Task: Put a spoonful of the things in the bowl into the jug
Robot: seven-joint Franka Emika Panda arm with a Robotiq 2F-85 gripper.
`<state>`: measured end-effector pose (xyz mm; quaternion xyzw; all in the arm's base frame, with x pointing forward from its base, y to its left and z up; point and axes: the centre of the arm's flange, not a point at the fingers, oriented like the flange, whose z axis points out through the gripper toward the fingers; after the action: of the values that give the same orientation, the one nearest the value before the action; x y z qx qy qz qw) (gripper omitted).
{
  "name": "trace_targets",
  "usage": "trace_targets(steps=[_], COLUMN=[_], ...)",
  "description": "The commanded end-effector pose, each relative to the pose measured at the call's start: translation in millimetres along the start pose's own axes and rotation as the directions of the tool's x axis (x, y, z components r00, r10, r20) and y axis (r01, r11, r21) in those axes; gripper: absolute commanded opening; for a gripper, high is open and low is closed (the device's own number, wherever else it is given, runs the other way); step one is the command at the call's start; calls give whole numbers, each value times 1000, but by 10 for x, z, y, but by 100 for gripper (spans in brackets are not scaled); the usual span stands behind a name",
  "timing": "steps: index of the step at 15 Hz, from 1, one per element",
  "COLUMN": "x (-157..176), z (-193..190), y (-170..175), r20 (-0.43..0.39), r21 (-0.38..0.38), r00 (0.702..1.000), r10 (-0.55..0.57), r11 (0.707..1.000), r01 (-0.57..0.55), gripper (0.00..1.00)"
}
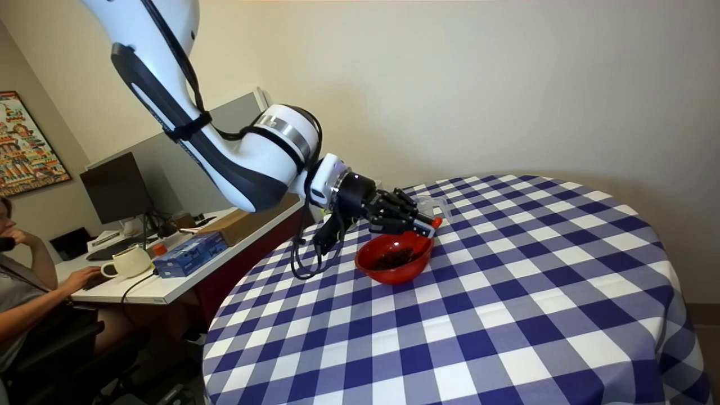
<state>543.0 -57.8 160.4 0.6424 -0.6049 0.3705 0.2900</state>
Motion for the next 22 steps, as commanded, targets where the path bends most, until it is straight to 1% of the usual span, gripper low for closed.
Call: trace_targets(steps=[1,6,15,22], x=[52,120,143,281], z=[101,142,141,264], y=[-77,-149,-225,-329], r20=[52,106,172,206], r21=[-78,-150,-223,-318], r00=[998,992,977,952], r10=[20,65,129,226], r11=[997,988,971,936], r01=[-15,-48,-89,-153], gripper=[5,5,5,5])
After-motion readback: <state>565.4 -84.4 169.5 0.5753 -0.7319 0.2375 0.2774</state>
